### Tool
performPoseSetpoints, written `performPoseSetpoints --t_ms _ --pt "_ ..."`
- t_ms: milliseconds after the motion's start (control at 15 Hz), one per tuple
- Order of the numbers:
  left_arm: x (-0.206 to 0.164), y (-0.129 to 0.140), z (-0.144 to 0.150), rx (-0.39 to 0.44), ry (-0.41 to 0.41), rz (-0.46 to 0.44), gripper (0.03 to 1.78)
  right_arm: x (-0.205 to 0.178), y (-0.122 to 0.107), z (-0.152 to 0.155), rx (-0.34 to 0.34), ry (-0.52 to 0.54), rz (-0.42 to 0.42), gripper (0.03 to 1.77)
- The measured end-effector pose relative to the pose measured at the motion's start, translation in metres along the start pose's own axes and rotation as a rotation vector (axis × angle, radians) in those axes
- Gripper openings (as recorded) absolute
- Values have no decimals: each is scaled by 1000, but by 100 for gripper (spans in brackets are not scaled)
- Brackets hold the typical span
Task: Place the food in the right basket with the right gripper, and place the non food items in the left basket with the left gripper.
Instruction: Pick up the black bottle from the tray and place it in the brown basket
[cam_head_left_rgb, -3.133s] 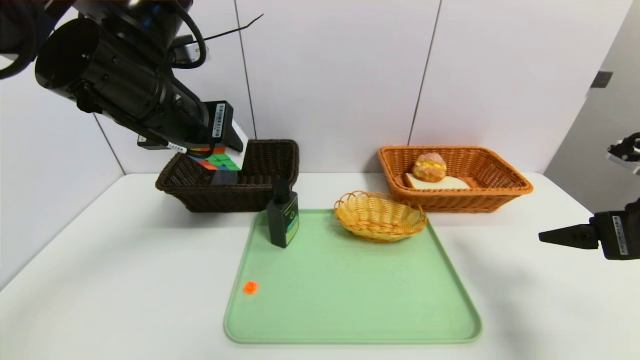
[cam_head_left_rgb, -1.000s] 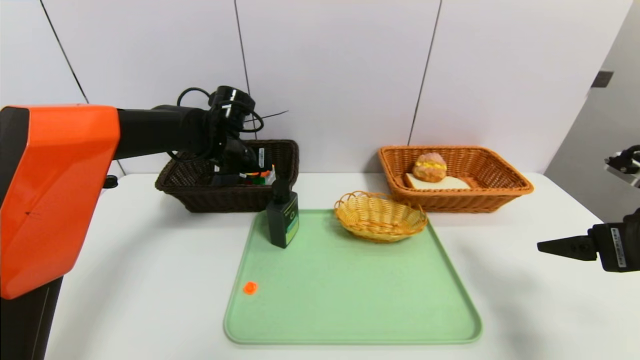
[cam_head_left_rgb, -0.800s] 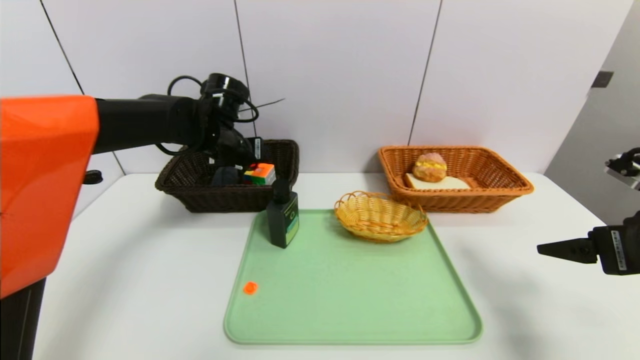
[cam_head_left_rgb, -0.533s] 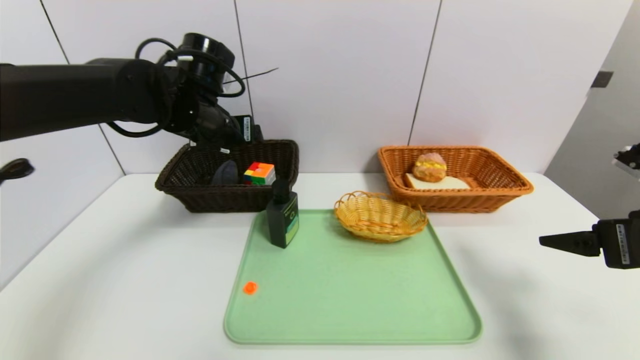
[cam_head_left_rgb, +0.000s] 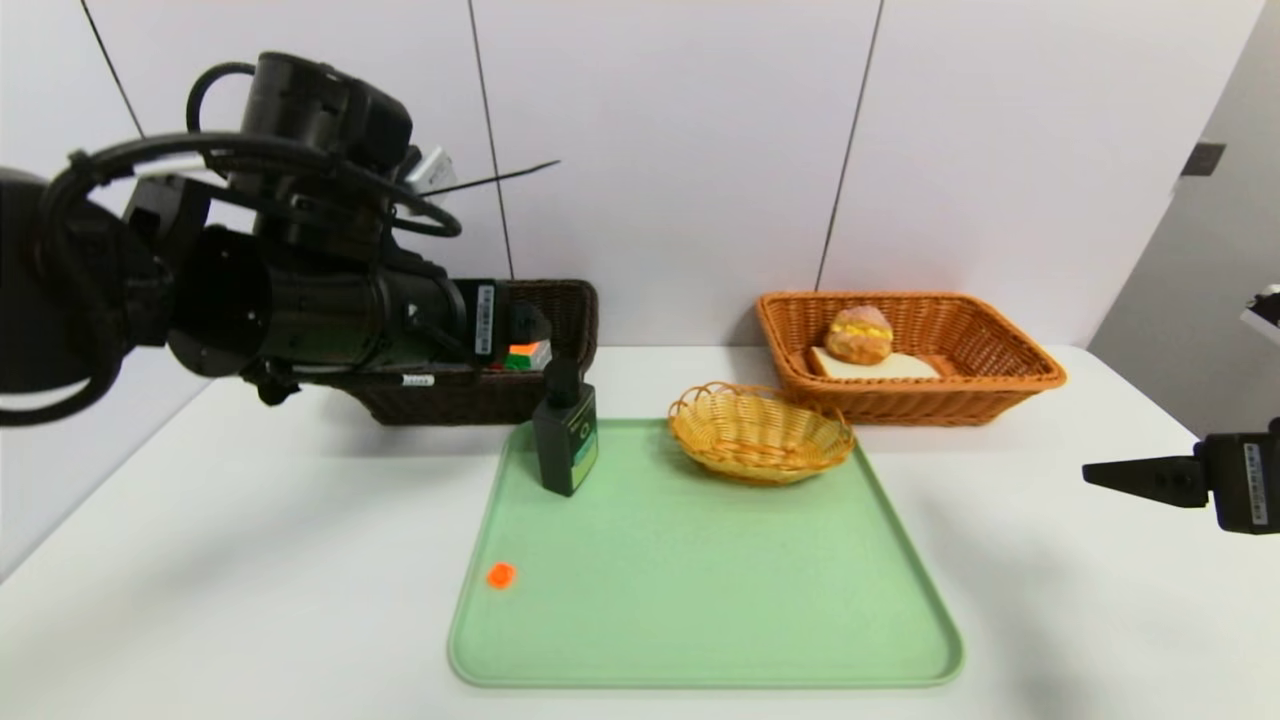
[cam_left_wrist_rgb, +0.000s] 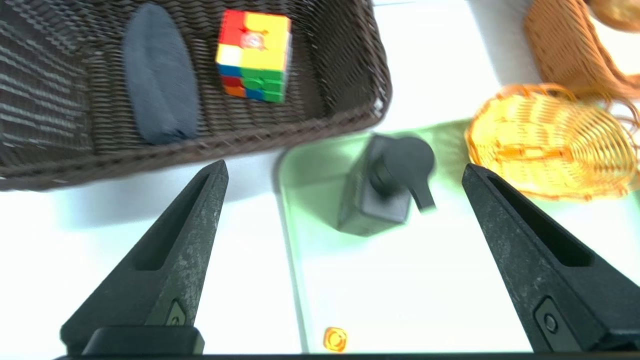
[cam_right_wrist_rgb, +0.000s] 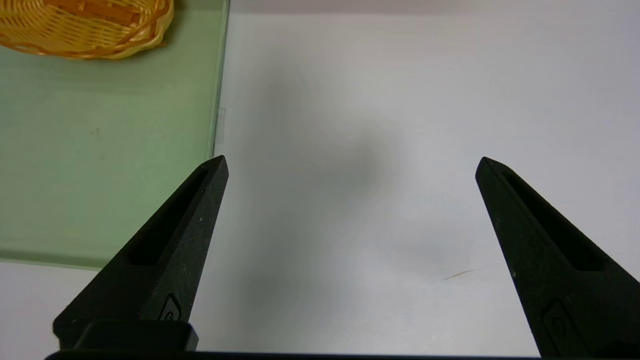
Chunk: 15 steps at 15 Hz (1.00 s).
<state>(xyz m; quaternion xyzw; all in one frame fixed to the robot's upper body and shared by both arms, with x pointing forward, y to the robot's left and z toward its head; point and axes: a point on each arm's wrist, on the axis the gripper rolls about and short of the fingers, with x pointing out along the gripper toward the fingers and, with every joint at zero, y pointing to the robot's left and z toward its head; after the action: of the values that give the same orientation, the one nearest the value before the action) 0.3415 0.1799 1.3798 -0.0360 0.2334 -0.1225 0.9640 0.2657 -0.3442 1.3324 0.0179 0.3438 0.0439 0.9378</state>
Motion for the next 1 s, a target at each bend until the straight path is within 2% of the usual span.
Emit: performPoseSetpoints --t_ms 133,467,733,1000 --pt "-2 -6 -29 13 -32 -26 167 0 0 -2 29 2 2 171" --pt "-10 -12 -74 -13 -178 -114 168 -1 1 0 23 -37 14 171" --pt "-7 -10 -94 -17 -228 -141 169 -1 1 2 20 -54 24 171" --pt "-1 -5 -118 57 -251 -189 169 -1 1 1 26 -52 30 171"
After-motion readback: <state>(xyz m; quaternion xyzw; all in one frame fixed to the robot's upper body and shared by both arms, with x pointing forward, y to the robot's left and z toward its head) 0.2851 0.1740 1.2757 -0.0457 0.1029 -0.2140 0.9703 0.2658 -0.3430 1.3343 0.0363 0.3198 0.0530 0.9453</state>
